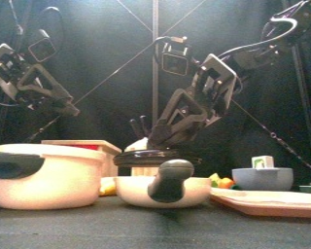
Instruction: Place pot lid to top of table
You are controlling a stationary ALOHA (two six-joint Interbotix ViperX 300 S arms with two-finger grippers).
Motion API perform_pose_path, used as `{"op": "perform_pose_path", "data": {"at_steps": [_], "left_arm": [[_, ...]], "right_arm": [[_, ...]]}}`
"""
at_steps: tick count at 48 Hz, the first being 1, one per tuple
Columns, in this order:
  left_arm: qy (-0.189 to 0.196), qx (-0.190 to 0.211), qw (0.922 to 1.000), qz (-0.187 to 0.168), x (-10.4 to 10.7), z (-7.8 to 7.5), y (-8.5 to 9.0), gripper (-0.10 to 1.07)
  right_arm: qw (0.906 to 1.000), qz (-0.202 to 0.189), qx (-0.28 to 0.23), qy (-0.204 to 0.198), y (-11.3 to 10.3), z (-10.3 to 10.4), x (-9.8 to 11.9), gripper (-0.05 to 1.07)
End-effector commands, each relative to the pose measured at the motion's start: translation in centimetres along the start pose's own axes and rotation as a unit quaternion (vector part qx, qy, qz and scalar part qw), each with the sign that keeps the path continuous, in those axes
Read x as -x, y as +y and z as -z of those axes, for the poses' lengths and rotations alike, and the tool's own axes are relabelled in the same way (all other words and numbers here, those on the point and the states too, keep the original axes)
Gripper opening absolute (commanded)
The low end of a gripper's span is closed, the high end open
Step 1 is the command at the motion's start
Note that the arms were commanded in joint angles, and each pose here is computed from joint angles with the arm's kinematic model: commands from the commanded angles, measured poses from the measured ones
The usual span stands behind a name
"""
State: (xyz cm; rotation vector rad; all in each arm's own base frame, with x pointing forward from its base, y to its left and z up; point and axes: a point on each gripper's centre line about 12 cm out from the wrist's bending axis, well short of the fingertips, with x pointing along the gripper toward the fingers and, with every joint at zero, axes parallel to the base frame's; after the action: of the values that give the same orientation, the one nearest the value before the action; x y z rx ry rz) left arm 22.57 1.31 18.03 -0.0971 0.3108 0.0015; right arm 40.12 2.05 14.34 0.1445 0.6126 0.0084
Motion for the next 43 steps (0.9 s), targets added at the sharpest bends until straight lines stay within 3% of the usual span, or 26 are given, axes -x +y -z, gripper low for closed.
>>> {"op": "perform_pose_path", "data": {"at_steps": [1, 10, 21, 28, 38, 43], "left_arm": [[-0.006, 0.001, 1.0000, 0.001, -0.1, -0.4, 0.0, 0.84], [-0.006, 0.000, 1.0000, 0.000, -0.1, -0.4, 0.0, 0.84], [-0.004, 0.001, 1.0000, -0.002, -0.1, -0.3, 0.1, 0.84], [-0.004, 0.002, 1.0000, -0.003, -0.1, -0.3, 0.1, 0.84], [-0.004, 0.002, 1.0000, -0.003, -0.1, -0.3, 0.1, 0.84], [-0.005, 0.002, 1.0000, -0.004, -0.1, -0.3, 0.2, 0.84]], "right_arm": [[0.9993, 0.003, 0.001, -0.036, -0.4, -2.8, 1.7, 0.63], [0.9986, 0.027, 0.002, -0.046, -2.2, -4.4, 4.4, 0.63], [0.9962, 0.083, 0.010, -0.026, -5.9, -4.5, 8.3, 0.63], [0.9919, 0.119, -0.006, -0.043, -8.3, -4.5, 11.4, 0.63], [0.9752, 0.197, -0.051, -0.088, -13.2, -3.9, 16.5, 0.63], [0.9655, 0.231, -0.074, -0.096, -15.7, -3.2, 17.3, 0.63]]}}
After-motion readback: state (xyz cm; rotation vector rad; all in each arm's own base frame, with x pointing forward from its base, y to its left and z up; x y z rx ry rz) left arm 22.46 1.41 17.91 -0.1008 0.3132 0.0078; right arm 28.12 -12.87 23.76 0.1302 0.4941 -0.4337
